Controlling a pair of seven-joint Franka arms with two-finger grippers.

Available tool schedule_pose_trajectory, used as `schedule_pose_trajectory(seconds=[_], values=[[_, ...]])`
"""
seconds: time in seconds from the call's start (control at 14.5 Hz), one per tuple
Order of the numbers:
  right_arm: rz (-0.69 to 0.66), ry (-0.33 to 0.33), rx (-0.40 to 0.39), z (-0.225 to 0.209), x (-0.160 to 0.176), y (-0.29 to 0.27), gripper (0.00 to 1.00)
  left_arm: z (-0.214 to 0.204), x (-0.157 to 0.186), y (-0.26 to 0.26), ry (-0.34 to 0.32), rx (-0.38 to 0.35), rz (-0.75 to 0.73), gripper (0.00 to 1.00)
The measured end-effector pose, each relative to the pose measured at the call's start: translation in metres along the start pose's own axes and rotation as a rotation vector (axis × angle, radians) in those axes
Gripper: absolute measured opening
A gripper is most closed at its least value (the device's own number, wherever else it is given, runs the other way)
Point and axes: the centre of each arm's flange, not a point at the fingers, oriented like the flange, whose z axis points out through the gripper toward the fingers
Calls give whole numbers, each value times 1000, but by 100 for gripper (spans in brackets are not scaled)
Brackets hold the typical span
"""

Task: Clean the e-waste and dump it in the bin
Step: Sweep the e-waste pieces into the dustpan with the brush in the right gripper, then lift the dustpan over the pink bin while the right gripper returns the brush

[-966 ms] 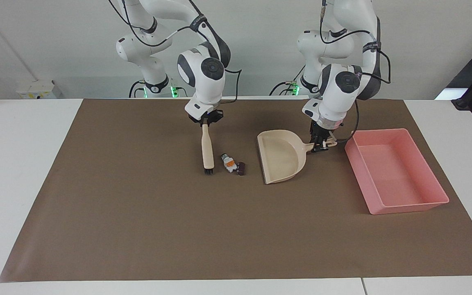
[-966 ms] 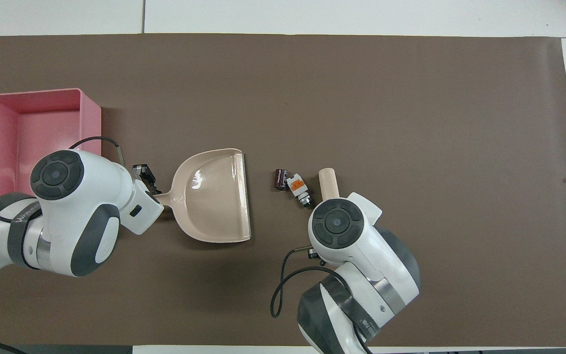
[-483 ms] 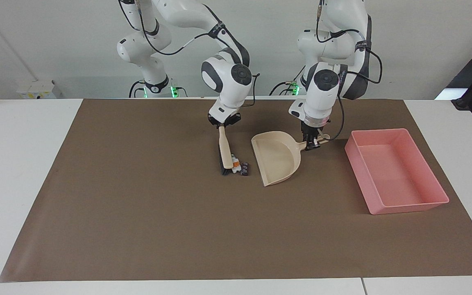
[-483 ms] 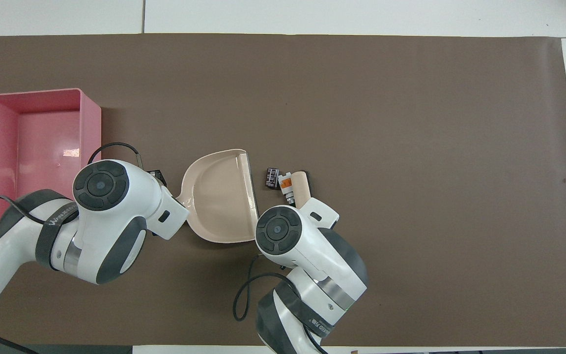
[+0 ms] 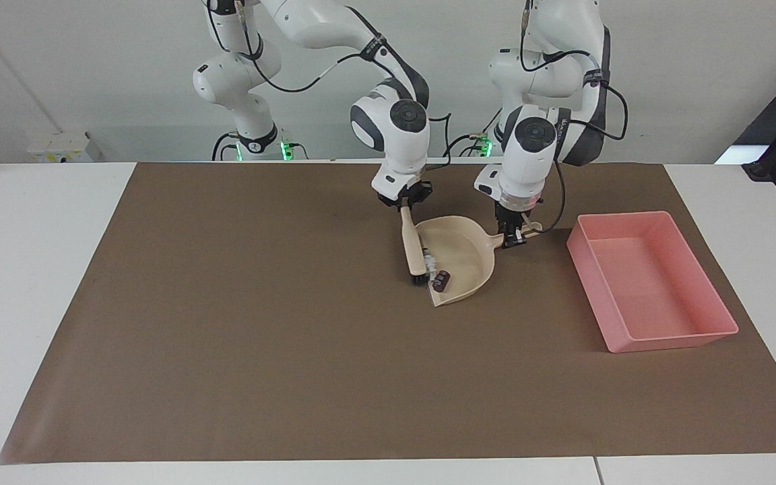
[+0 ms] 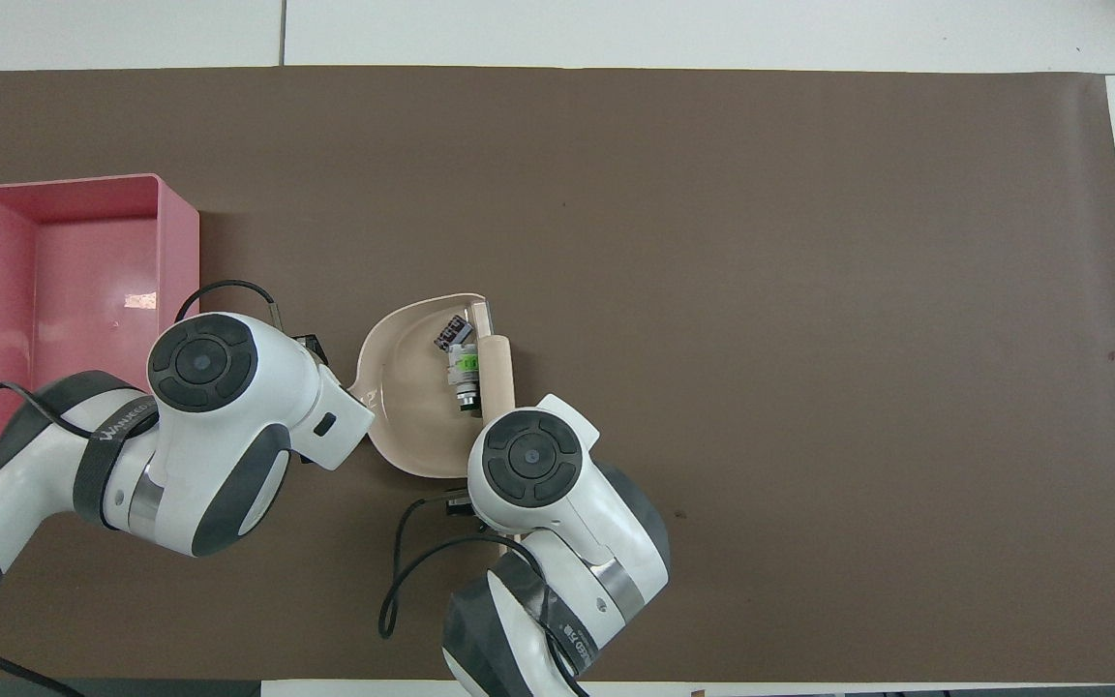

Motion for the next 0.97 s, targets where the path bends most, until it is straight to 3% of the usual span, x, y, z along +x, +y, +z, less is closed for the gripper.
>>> schedule_pose_trajectory(seconds=[0.14,0.34,0.55,0.76,0.97], values=[[30,15,151,-12,13,-18,26,0,0,0,0,0,1,33],[37,31,207,-31,21,-30,26,0,1,0,2,4,1,33],[20,-13,177,-53,16,-25,26,0,0,-2,4,7,6,33],[25,-17,87,-107,13,5,26,0,-4,-6,18,12,30,33],[69,-22,9,-168,17,61,26,-4,-14,-16,89,-4,29,33]])
